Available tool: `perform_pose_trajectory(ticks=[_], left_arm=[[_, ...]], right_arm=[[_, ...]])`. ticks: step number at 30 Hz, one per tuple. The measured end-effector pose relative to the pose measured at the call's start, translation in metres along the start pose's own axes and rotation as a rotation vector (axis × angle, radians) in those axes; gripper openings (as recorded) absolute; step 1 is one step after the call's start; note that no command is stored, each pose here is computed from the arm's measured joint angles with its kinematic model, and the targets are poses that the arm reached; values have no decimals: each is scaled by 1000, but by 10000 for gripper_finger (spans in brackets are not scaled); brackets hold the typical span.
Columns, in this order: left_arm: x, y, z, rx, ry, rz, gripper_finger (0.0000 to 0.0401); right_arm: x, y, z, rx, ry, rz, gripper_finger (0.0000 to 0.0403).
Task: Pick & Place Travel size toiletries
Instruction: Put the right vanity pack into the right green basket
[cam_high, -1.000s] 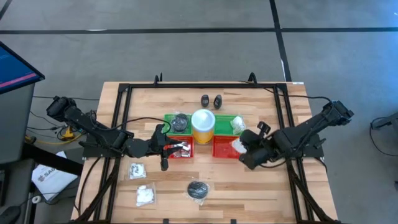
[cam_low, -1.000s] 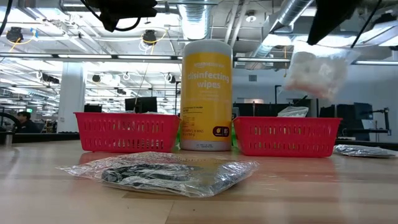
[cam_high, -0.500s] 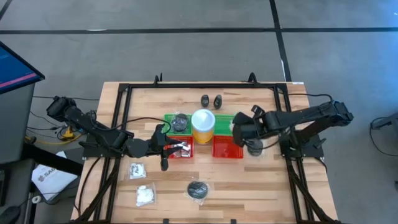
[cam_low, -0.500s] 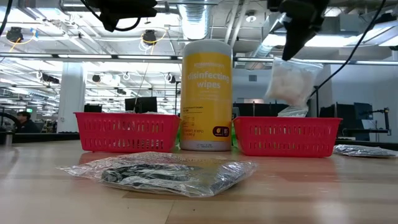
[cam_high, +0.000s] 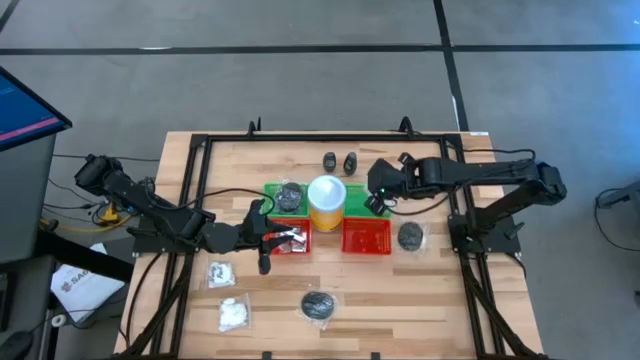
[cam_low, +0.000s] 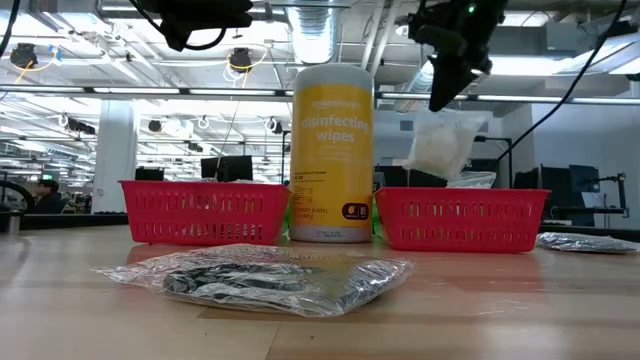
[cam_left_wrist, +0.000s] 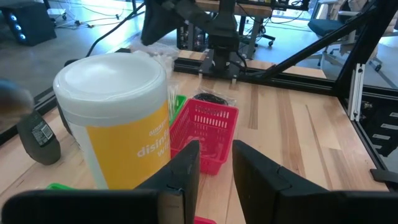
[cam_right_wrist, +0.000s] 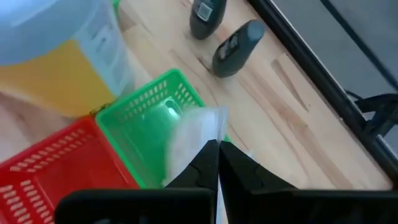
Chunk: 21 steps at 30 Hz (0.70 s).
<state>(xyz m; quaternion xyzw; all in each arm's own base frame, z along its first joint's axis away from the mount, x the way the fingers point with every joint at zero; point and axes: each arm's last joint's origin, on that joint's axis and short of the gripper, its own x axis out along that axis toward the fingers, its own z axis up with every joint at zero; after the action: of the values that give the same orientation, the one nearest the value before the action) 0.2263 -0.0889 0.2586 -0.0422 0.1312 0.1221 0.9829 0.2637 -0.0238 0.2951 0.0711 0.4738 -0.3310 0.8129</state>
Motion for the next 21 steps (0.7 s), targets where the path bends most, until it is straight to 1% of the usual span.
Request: perform_pose_trajectory(ticks=[7, 9, 13, 17, 21], left_arm=[[0, 0, 0, 2, 2, 0, 88], [0, 0, 0, 3, 3, 1, 88], [0, 0, 0, 3, 4, 1, 88], [0, 0, -1, 4, 5, 1, 88], [0, 0, -1, 5, 6, 1, 88]], right_arm=[[24, -12, 0, 73, 22, 22, 0], [31, -14, -2, 74, 32, 38, 0], [34, -19, -1, 93, 41, 38, 0], [36, -21, 0, 141, 38, 38, 0], [38, -20, 0, 147, 46, 37, 0]])
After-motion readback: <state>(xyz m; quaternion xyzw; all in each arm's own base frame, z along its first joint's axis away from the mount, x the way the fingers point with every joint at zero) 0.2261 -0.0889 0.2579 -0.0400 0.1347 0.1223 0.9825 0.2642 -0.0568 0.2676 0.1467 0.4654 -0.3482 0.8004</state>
